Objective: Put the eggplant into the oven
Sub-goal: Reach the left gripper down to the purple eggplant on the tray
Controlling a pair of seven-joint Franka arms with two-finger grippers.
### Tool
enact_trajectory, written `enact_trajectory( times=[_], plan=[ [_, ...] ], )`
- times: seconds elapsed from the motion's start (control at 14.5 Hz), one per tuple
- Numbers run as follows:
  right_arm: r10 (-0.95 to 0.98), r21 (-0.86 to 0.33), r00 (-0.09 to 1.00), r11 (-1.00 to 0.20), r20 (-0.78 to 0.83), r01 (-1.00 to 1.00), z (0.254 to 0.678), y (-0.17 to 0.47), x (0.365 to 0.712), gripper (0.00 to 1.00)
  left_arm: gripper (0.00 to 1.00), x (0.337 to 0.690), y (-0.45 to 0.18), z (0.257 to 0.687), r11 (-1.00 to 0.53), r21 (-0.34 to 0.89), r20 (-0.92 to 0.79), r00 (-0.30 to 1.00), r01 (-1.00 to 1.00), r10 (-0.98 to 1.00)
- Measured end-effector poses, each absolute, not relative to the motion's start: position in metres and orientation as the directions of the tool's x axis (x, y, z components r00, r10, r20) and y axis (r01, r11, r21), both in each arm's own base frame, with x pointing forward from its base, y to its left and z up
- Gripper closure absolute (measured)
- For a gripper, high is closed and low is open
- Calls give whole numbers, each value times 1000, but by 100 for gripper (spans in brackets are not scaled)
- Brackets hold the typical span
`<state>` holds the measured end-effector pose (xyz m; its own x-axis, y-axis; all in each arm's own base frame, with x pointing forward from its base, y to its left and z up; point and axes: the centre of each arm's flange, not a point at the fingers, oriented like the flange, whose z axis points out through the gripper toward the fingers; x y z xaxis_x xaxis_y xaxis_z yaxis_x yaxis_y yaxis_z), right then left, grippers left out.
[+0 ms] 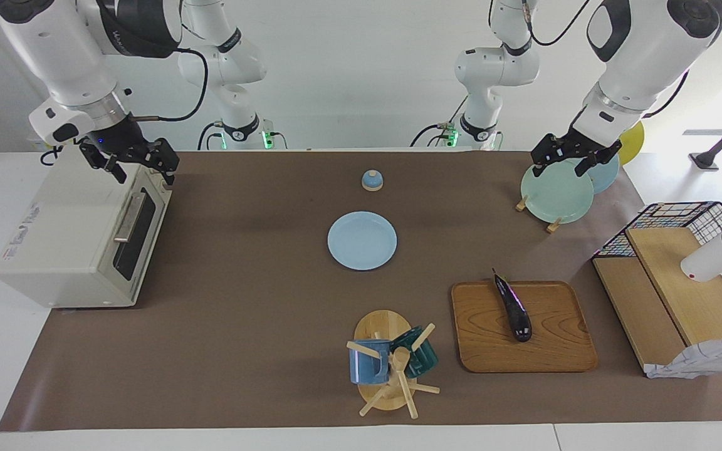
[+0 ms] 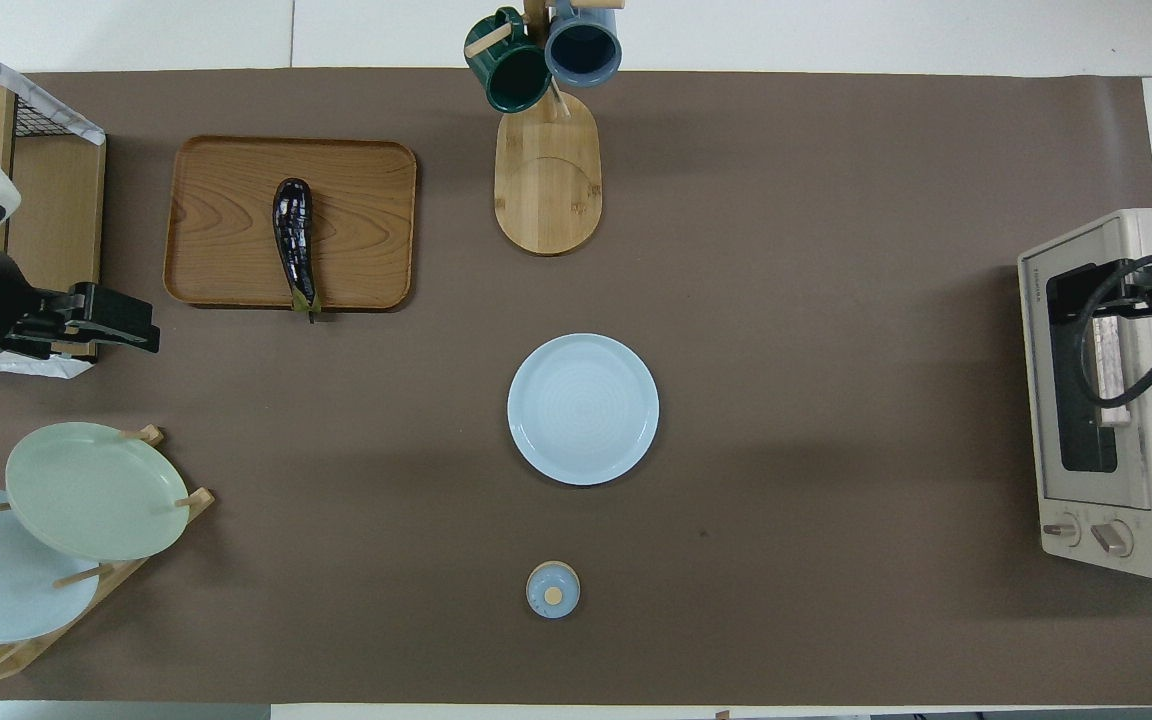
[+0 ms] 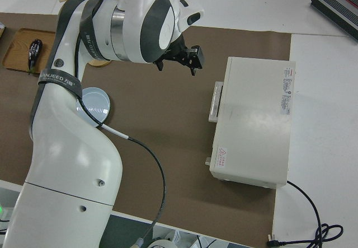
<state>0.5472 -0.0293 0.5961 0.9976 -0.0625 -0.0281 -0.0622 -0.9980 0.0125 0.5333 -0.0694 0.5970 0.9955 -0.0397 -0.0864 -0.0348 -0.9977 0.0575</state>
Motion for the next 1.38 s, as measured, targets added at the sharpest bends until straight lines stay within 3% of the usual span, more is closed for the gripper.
enact_trajectory(
  times=[0.83,1.38],
  plan=[
    [-69,12,997,-998,-28,-69,596,-33,547,0,0,534,-67,601,-998,59,-66,997,-32,-35],
    [-65,13,997,-998,-38,-64,595,-30,546,0,0,556,-69,587,-998,63,-14,1000,-27,-27]
  ],
)
